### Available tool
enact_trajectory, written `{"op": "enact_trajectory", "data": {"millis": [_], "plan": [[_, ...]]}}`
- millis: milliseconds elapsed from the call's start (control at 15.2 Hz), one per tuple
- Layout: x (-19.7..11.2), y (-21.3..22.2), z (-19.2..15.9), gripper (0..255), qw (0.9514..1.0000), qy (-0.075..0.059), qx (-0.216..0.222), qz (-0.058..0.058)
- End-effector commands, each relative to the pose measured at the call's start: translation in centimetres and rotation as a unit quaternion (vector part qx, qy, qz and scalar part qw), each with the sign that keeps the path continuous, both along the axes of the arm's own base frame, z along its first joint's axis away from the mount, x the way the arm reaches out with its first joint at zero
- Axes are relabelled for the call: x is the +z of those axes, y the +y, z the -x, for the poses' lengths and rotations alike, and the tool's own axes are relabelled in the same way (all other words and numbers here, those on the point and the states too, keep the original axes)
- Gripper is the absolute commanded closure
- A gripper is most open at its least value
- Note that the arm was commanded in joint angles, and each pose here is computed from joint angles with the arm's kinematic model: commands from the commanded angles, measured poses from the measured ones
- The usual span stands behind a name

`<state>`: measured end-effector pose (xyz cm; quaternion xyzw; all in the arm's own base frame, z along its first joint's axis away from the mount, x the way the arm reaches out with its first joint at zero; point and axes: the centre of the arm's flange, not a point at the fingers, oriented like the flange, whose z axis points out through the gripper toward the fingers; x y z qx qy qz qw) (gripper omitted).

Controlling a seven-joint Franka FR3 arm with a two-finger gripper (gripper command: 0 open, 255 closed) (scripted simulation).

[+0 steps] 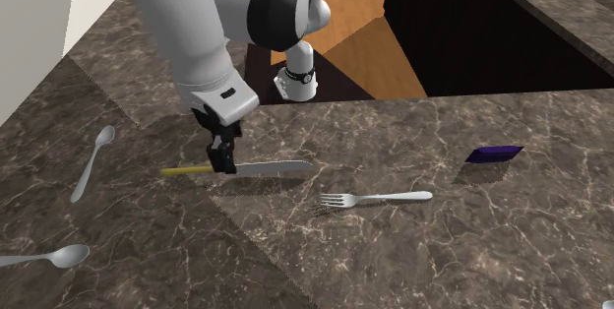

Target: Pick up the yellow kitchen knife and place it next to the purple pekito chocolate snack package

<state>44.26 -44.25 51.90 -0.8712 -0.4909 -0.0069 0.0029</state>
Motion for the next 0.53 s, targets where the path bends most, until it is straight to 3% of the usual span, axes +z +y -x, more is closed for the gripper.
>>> {"op": "enact_trajectory", "data": {"millis": [0,462], "plan": [[-1.2,-0.8,-0.9,0,0.9999,-0.002,0.012,-0.003],[-4.7,-0.7,-0.9,0,0.9999,-0.002,0.012,-0.003]]}}
